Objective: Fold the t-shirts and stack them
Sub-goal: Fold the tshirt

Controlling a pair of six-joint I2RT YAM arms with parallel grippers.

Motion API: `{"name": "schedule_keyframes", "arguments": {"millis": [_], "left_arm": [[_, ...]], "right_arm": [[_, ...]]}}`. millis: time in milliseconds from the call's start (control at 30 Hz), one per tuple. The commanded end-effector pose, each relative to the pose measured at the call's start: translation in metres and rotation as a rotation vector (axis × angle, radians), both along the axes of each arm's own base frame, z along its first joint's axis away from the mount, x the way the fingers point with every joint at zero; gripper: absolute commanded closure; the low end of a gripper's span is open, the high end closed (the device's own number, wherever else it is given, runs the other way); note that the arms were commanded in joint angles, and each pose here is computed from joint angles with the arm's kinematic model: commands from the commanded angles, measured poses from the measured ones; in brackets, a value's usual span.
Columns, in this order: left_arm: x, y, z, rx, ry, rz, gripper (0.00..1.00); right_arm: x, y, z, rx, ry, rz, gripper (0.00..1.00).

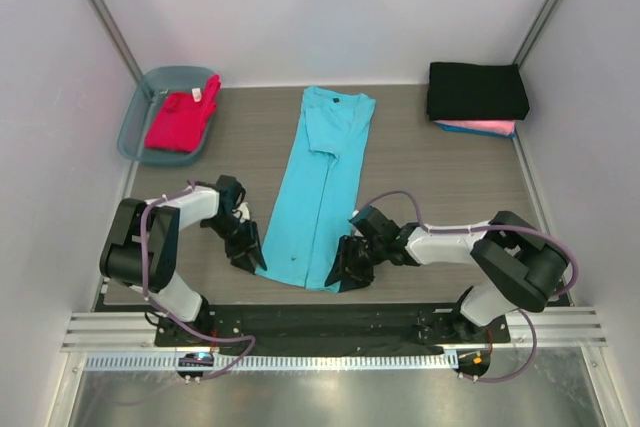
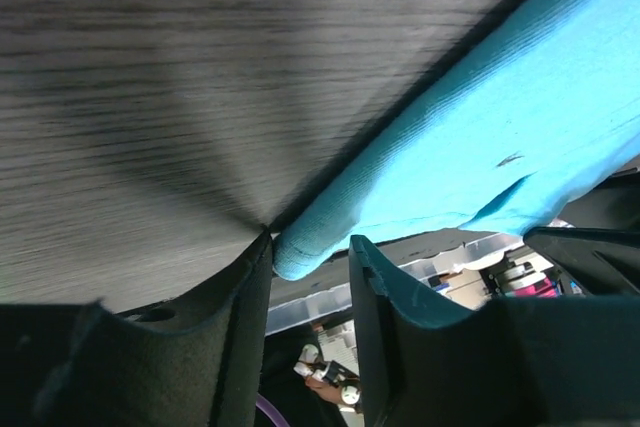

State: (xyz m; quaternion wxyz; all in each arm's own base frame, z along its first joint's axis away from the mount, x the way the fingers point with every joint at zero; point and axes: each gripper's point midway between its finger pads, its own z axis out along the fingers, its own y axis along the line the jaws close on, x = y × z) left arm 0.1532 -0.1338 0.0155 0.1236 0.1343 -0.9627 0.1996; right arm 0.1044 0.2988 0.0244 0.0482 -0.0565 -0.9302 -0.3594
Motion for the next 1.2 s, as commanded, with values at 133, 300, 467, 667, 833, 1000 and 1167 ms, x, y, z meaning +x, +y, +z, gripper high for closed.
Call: {"name": "schedule_keyframes", "arguments": {"millis": [133,300,467,667,833,1000,1167], "left_arm": [[0.004,0.002,-0.012,0.01,-0.033,0.008,0.7],[0.005,0.0,-0.011,-0.007,-0.037,0.005,0.98],[0.019,-0.003,0.009,-0.049,-0.113,0.007,1.0],[0.049,-0.02,0.061,-0.178,-0.25,-0.051,1.0],[0.074,-0.033,0.097,-0.253,-0.324,-0.071,1.0],[0.112,-0.039,0.121,-0.264,-0.423,-0.063,1.0],[0.171,-0.048,0.159,-0.272,-0.584,-0.07,1.0]], "right_arm": [[-0.001,-0.028,-0.032,-0.162,0.01,-0.037,0.66],[0.01,-0.03,-0.032,-0.161,-0.033,-0.042,0.92],[0.03,-0.017,-0.003,-0.102,-0.136,-0.001,0.96],[0.073,0.013,0.067,0.008,-0.369,0.113,0.98],[0.104,0.023,0.105,0.03,-0.456,0.154,0.99],[0.127,0.022,0.13,0.004,-0.546,0.182,0.99],[0.151,0.008,0.152,-0.053,-0.63,0.167,0.99]]}}
